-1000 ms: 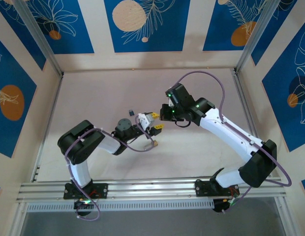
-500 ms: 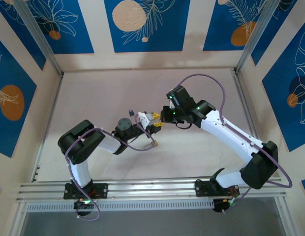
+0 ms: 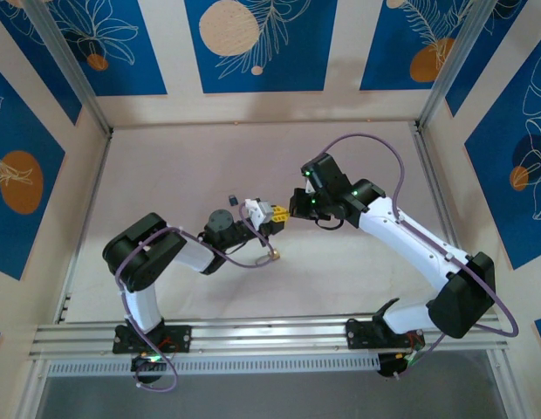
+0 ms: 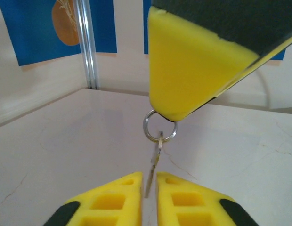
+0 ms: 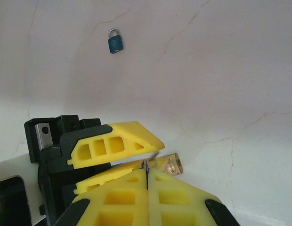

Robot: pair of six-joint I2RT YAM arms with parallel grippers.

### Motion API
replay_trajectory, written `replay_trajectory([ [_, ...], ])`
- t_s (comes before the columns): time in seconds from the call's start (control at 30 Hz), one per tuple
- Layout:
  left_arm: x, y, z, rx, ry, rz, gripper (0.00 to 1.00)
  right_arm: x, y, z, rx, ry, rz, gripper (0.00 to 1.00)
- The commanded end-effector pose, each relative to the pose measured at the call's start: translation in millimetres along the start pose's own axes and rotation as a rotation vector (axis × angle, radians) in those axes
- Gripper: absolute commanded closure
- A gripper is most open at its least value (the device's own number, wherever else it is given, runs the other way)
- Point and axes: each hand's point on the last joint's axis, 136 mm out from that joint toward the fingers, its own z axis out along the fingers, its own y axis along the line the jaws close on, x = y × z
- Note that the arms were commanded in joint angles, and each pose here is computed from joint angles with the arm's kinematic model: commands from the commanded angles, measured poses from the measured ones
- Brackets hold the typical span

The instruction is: Unlock with the key

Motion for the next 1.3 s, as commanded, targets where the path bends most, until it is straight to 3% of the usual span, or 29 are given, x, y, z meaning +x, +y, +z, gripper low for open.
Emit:
replay_trajectory([
  [0.0, -13, -7, 4, 0.049, -0.046, 0.013, 0.93, 0, 3, -9, -0.038, -0.015, 0.021, 0.93],
  [0.1, -13, -10, 5, 0.066, -0.046, 0.015, 1.0, 0, 0, -10, -0.033, -0.018, 0.026, 0.93],
  [0.6, -6, -19, 3, 0.129, -0.027, -0.002, 1.0, 4, -27, 0, -0.013, -0.015, 0.083, 0.93],
  [0.87, -7, -11, 5, 0.149, -0.02, -0.055, 1.0, -1, -21, -4, -0.069, -0.042, 0.074, 0.89],
  [1.07, -3, 2, 5, 0.131, 0.09, -0.088, 1.0, -22, -21, -26, -0.216, -0.206, 0.057, 0.63],
  [1.13, 0, 5, 5, 0.13, 0.173, -0.1, 1.0, -33, -26, -37, -0.288, -0.307, 0.046, 0.54],
  [1.2, 3, 8, 3, 0.128, 0.261, -0.113, 1.0, -41, -27, -43, -0.356, -0.398, 0.023, 0.33],
  [1.27, 4, 9, 0, 0.139, 0.355, -0.131, 1.0, -41, -26, -40, -0.412, -0.484, -0.077, 0.29],
])
